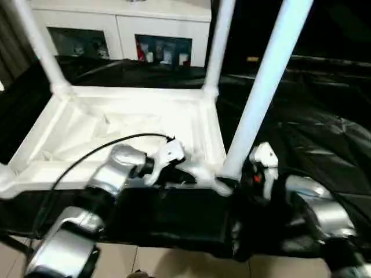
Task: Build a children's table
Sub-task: Rotate leg to tighten
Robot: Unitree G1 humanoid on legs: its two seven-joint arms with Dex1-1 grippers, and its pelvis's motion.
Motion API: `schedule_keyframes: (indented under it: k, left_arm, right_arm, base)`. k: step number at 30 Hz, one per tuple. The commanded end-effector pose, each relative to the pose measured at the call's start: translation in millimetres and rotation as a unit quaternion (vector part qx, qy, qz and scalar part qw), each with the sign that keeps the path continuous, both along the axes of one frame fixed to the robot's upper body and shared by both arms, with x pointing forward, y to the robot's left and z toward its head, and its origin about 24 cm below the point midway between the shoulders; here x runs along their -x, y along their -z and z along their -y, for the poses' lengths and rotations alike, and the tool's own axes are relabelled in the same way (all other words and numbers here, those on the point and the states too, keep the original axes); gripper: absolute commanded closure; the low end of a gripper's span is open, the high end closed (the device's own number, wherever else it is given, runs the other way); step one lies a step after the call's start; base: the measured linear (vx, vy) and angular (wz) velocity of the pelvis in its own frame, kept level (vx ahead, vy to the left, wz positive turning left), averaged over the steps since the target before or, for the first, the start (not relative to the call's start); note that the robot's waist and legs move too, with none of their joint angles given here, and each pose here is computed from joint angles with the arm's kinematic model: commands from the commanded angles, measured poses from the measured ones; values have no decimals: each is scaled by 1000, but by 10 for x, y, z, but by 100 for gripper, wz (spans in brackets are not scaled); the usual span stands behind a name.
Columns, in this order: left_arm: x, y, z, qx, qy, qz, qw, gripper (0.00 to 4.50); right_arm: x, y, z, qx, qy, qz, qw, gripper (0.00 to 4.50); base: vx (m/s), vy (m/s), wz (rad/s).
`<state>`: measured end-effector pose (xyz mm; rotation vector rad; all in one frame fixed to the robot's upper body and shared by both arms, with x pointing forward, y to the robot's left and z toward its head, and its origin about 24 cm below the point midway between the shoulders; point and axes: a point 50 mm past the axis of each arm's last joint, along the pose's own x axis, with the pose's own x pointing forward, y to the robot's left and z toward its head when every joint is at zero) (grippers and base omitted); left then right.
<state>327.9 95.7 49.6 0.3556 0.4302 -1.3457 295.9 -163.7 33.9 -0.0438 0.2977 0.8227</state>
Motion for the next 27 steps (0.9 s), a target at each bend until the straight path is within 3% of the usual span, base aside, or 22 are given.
schedule_keyframes:
  k: [1,6,7,9,11,14,20,22,25,27]
  left_arm:
    - [-84,-49,225,27,-50,17,998,450]
    - [-188,-61,434,17,-118,40,992,450]
    - [-220,-50,487,2,-138,60,989,450]
    - [-222,-35,515,-5,-139,64,988,450]
    - [-224,-35,529,-5,-139,69,988,450]
    - [-229,-47,553,5,-141,75,987,450]
    - [-204,-41,488,13,-108,67,992,450]
    - [-167,-32,332,20,-68,51,996,450]
    - [-156,-39,296,24,-53,53,997,450]
    - [-111,-59,193,39,-13,31,999,450]
  right_arm:
    - [-38,236,31,27,114,-38,992,176]
    - [-128,298,-213,12,207,-53,977,176]
    - [-167,269,-396,9,210,-42,977,176]
    - [-189,238,-520,2,200,-33,979,176]
    - [-192,214,-587,-4,186,-24,982,121]
    - [-187,199,-666,-14,168,-18,985,91]
    - [-200,134,-575,-18,151,-3,988,56]
    - [-171,30,-331,-12,87,8,996,56]
    - [-156,9,-261,-9,68,7,998,56]
    - [-82,-76,-69,12,1,17,1000,56]
  base:
    - [0,0,0]
    - [0,0,0]
    - [0,0,0]
    - [0,0,0]
    - [0,0,0]
    - [0,0,0]
    - [0,0,0]
    - [0,0,0]
    - [0,0,0]
    - [0,0,0]
